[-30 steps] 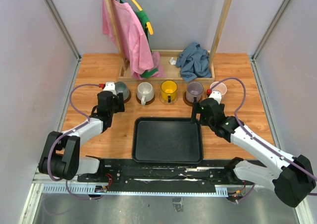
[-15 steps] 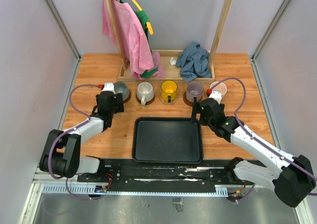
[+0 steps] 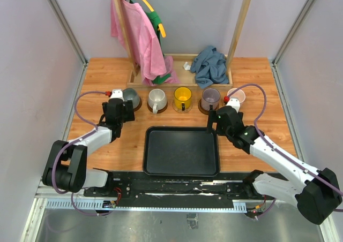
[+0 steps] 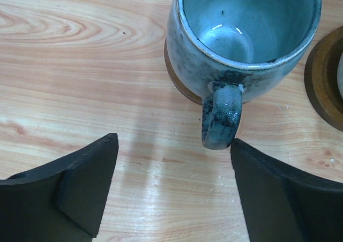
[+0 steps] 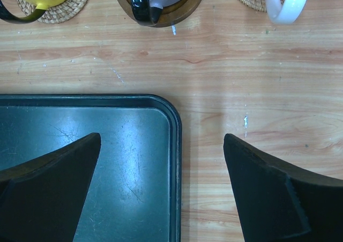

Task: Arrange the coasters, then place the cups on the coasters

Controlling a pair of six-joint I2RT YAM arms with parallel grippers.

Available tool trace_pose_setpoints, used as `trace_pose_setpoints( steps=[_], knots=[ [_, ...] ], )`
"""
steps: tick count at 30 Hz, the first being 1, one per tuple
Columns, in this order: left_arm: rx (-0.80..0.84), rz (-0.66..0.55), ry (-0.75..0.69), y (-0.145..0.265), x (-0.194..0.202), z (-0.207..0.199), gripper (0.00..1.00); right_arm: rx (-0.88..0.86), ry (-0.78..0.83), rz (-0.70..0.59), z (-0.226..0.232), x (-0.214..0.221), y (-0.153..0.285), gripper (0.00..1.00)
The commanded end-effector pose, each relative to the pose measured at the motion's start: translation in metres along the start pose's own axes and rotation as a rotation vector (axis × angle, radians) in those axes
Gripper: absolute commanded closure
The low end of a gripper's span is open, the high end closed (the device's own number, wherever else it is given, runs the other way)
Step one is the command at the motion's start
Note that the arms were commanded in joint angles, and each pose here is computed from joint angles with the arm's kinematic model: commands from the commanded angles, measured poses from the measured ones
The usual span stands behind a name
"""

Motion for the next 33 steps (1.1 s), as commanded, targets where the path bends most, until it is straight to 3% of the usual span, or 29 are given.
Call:
trace_pose_setpoints(
  steps=[1,4,11,23,33],
  knots=[
    [0.039,-0.068,0.039,0.008,-0.02,-0.003,0.06,0.023,-0.016,-0.007,-0.005,-0.001,0.002,0.01],
    [0.076,-0.102,0.072,0.02,-0.032,-0.004,0.0,0.041,-0.011,-0.028,-0.007,-0.005,0.005,0.01],
    [0.117,-0.181,0.169,0.055,-0.051,0.002,0.0,0.153,0.007,-0.159,-0.027,-0.02,0.018,0.02],
    [0.22,-0.19,0.27,0.101,-0.076,0.005,0.0,0.371,-0.255,-0.294,-0.099,-0.038,0.051,0.02],
    [0.214,-0.336,0.348,0.141,-0.079,0.021,0.0,0.48,-0.344,-0.452,-0.119,-0.028,0.097,0.02]
  ],
)
Point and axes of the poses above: each gripper's point midway between its finger pads, its own y axis back along the fingers, its own z axis along the line the jaws close on, x = y × z, the point moved 10 cm from there along y, back along the fingers, and after that the axes turned 4 degrees about -y, right-handed, at the moved point
